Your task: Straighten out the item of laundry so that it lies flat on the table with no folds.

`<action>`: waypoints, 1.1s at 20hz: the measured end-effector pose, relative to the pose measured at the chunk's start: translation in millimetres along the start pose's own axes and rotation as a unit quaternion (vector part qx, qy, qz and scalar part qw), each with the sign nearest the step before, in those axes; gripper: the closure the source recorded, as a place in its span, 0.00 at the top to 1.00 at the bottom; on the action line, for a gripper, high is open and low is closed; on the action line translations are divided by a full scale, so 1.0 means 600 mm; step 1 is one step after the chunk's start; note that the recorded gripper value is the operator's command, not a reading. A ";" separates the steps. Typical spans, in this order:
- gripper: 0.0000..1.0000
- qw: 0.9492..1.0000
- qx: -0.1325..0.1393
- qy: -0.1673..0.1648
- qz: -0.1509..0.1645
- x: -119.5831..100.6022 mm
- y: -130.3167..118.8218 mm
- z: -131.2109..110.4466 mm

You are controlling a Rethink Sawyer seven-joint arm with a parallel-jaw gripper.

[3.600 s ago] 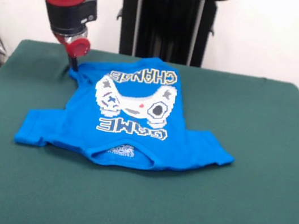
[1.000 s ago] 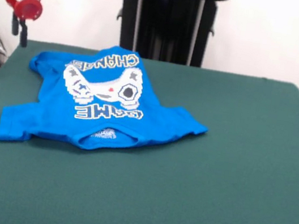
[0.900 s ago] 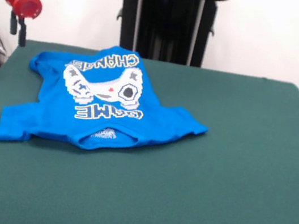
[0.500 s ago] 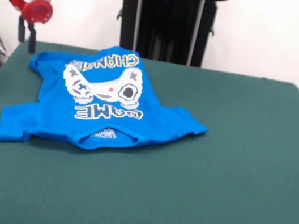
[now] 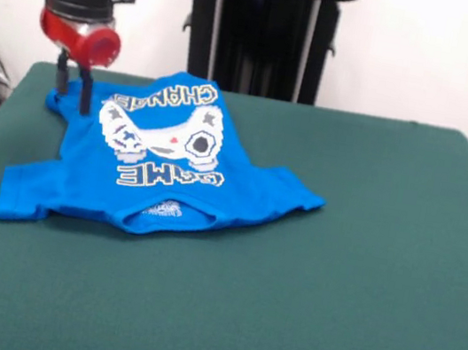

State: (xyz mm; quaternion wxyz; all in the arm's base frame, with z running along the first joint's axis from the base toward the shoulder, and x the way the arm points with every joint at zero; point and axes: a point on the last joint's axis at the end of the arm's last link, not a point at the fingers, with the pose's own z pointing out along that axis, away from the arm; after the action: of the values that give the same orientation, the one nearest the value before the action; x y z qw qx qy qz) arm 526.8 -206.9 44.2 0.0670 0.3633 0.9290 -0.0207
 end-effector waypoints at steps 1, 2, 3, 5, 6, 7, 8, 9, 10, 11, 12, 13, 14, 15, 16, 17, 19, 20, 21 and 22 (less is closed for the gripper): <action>1.00 1.000 -0.002 -0.001 -0.003 -0.002 0.010 0.004; 1.00 1.000 -0.003 -0.002 -0.007 -0.003 0.020 0.007; 1.00 1.000 -0.005 -0.003 -0.010 -0.006 0.031 0.013; 1.00 1.000 -0.009 -0.006 -0.014 -0.013 0.051 0.023; 1.00 1.000 -0.012 -0.009 -0.015 -0.018 0.062 0.029; 1.00 1.000 -0.014 -0.011 -0.016 -0.024 0.073 0.037; 1.00 1.000 -0.016 -0.012 -0.016 -0.028 0.081 0.043; 1.00 1.000 -0.019 -0.013 -0.016 -0.034 0.092 0.052; 1.00 1.000 -0.022 -0.014 -0.014 -0.039 0.101 0.060; 1.00 1.000 -0.024 -0.014 -0.013 -0.043 0.109 0.068; 1.00 1.000 -0.026 -0.014 -0.011 -0.046 0.115 0.074; 1.00 0.999 -0.028 -0.014 -0.009 -0.051 0.123 0.083; 1.00 0.999 -0.029 -0.014 -0.009 -0.053 0.127 0.087; 1.00 0.999 -0.031 -0.014 -0.008 -0.055 0.134 0.093; 1.00 0.999 -0.032 -0.015 -0.007 -0.056 0.140 0.098; 1.00 0.999 -0.033 -0.015 -0.007 -0.058 0.146 0.102; 1.00 0.999 -0.032 -0.016 -0.010 -0.058 0.158 0.108; 1.00 0.999 -0.032 -0.017 -0.011 -0.057 0.163 0.110; 1.00 0.999 -0.032 -0.017 -0.012 -0.057 0.166 0.111; 1.00 0.999 -0.031 -0.018 -0.014 -0.054 0.177 0.113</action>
State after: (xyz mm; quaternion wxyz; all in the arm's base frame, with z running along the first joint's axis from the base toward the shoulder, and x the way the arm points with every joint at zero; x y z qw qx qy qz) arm 629.8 -156.9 -17.2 0.0947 0.3472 0.9330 0.0008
